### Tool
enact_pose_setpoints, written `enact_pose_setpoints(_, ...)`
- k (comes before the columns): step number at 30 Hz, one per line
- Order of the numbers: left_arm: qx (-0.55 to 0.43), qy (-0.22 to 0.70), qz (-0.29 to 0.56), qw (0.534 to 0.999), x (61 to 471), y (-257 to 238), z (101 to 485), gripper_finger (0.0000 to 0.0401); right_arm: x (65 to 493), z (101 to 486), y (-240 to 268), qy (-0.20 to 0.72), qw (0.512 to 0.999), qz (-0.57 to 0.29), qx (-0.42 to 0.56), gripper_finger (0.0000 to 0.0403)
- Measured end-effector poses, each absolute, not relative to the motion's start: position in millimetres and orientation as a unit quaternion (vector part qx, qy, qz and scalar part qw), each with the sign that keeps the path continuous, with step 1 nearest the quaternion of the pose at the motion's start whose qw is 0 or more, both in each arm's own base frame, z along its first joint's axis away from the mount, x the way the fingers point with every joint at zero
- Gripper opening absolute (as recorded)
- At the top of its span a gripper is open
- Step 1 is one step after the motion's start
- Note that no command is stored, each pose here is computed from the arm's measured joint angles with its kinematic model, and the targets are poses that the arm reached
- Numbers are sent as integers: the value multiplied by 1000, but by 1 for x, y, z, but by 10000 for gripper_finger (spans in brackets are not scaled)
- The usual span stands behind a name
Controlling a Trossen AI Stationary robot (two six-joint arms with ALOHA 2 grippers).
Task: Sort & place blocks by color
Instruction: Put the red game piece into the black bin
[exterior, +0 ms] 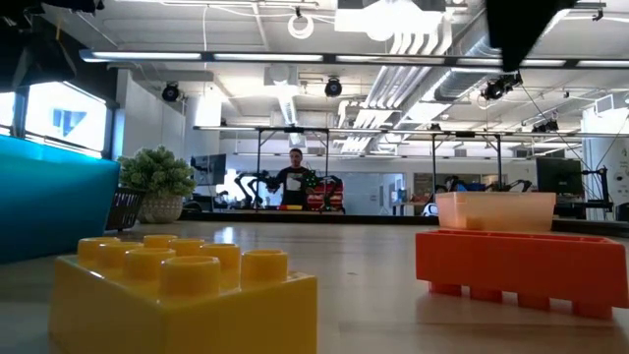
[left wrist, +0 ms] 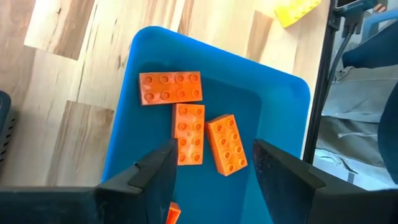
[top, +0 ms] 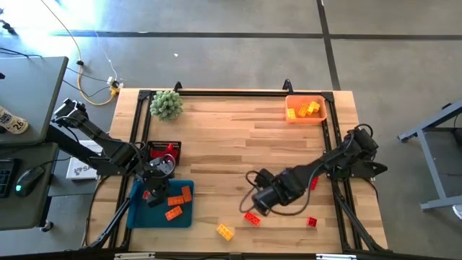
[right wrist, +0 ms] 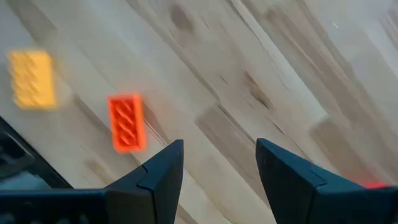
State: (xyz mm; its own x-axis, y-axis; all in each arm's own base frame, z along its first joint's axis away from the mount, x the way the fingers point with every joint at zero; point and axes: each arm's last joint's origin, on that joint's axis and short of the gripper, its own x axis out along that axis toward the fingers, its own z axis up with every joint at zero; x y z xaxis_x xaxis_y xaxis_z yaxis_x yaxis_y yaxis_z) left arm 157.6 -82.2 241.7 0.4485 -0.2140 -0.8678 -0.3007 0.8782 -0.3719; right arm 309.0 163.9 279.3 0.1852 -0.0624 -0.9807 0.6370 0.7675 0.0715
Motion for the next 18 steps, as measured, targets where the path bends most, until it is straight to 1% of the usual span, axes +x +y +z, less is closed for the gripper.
enact_pose_setpoints(9, -248, 523, 27, 815, 158, -82, 242, 195, 274, 278, 191, 648, 714, -223, 145, 188)
enact_pose_setpoints(14, -247, 521, 32, 817, 158, -82, 242, 195, 251, 279, 200, 674, 689, -250, 92, 188)
enact_pose_setpoints(18, -248, 514, 41, 820, 159, -82, 242, 195, 238, 277, 208, 675, 692, -245, 80, 188)
